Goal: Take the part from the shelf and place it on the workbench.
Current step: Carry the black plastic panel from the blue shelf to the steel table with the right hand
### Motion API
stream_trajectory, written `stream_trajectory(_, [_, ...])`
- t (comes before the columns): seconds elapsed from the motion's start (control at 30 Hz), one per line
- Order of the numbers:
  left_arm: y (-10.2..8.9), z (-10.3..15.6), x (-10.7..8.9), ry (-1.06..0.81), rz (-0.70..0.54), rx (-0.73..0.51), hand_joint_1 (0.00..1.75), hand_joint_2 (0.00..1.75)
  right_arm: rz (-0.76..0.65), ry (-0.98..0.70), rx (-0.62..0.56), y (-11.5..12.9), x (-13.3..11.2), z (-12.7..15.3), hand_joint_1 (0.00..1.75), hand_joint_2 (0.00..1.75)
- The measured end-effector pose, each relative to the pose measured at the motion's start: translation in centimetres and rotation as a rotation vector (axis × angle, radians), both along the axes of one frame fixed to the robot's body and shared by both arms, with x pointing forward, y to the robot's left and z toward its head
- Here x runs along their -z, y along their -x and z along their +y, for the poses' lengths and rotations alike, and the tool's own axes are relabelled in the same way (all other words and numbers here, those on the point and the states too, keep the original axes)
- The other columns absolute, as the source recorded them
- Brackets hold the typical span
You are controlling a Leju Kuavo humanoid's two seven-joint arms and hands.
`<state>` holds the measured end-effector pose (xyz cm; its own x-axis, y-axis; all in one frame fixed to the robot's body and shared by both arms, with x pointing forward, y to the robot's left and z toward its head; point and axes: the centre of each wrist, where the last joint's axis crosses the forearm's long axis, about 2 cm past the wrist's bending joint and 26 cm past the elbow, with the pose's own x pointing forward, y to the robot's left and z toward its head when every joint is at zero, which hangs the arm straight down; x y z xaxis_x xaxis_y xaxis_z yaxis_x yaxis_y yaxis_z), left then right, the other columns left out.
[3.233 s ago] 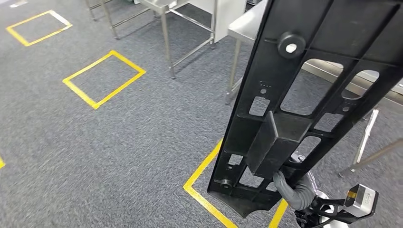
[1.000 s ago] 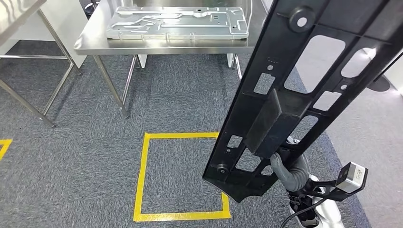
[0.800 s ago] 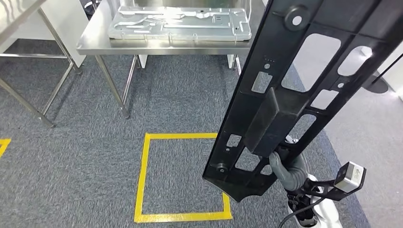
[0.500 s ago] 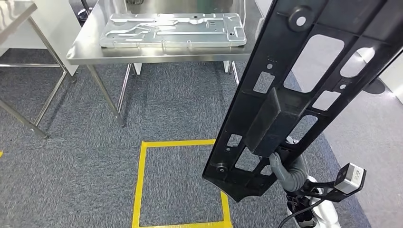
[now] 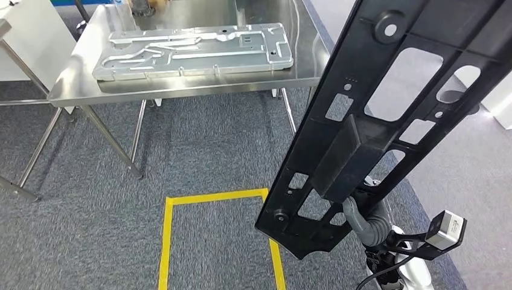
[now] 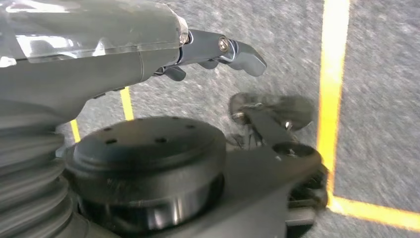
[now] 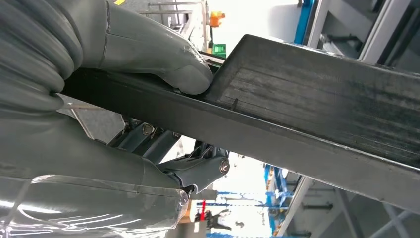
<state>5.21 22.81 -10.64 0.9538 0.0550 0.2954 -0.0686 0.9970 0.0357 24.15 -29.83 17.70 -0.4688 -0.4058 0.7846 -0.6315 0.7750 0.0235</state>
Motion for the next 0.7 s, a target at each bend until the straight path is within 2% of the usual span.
stream_trajectory(0.7, [-0.44, 0.07, -0.05, 0.008, -0.018, -0.013, 0.0, 1.75, -0.005, 0.009, -0.009, -0.84, -0.31, 0.3, 1.75, 1.75])
